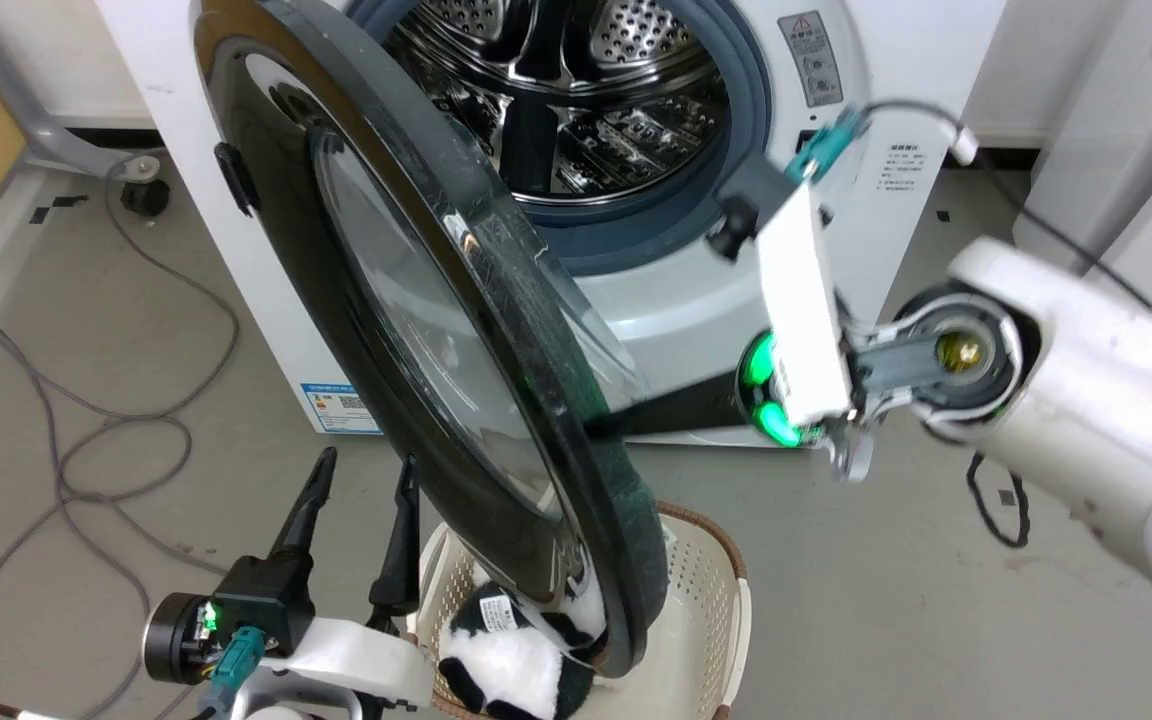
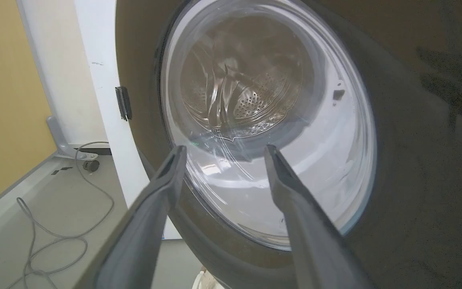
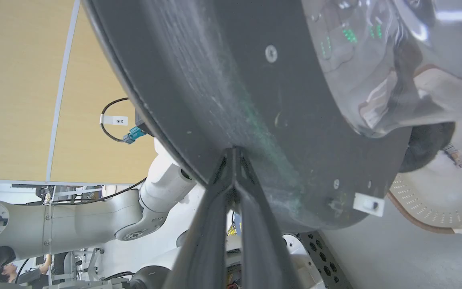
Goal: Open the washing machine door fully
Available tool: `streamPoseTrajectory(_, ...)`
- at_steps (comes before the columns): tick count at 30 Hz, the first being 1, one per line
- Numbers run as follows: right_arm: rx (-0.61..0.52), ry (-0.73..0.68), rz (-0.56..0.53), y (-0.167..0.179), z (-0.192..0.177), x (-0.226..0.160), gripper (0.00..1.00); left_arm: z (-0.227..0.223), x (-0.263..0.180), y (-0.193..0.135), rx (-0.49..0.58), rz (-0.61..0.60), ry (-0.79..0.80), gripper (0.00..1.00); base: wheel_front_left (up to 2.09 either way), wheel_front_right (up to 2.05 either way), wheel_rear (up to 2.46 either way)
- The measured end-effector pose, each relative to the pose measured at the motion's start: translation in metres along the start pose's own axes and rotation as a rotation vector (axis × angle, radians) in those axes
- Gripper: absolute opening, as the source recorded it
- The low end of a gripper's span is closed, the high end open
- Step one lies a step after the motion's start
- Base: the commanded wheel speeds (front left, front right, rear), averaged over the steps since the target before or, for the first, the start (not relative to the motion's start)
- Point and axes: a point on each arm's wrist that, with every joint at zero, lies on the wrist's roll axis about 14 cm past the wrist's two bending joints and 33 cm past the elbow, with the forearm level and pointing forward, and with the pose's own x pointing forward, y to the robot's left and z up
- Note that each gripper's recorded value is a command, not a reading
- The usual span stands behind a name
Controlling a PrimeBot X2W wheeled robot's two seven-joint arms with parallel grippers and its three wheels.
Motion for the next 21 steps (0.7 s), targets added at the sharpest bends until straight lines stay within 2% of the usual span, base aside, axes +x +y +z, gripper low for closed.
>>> streamPoseTrajectory(8, 0.015, 0.034, 0.047, 0.005, -0.021, 0.012, 0.0, -0.005, -0.003, -0.003, -0.003, -0.006, 0.015, 1.0, 0.0, 0.0, 0.0)
streamPoseTrajectory(12, 0.071, -0.103, 0.112, 0.016, -0.01, 0.011, 0.0, -0.005, -0.002, -0.007, -0.005, -0.015, 0.016, 1.0, 0.0, 0.0, 0.0)
streamPoseTrajectory(13, 0.09, -0.161, 0.132, 0.019, -0.003, 0.008, 0.12, -0.005, -0.002, -0.007, -0.006, -0.017, 0.014, 1.0, 0.0, 0.0, 0.0)
streamPoseTrajectory(14, 0.103, -0.226, 0.148, 0.022, 0.004, 0.003, 0.45, -0.004, -0.002, -0.008, -0.007, -0.018, 0.013, 1.0, 0.0, 0.0, 0.0)
streamPoseTrajectory(15, 0.116, -0.303, 0.157, 0.022, 0.013, -0.003, 1.0, -0.004, -0.001, -0.008, -0.007, -0.017, 0.011, 1.0, 0.0, 0.0, 0.0)
streamPoseTrajectory(21, 0.202, -0.705, 0.134, -0.002, 0.029, -0.048, 1.0, -0.002, -0.001, -0.013, -0.012, -0.026, 0.005, 1.0, 0.0, 0.0, 0.0)
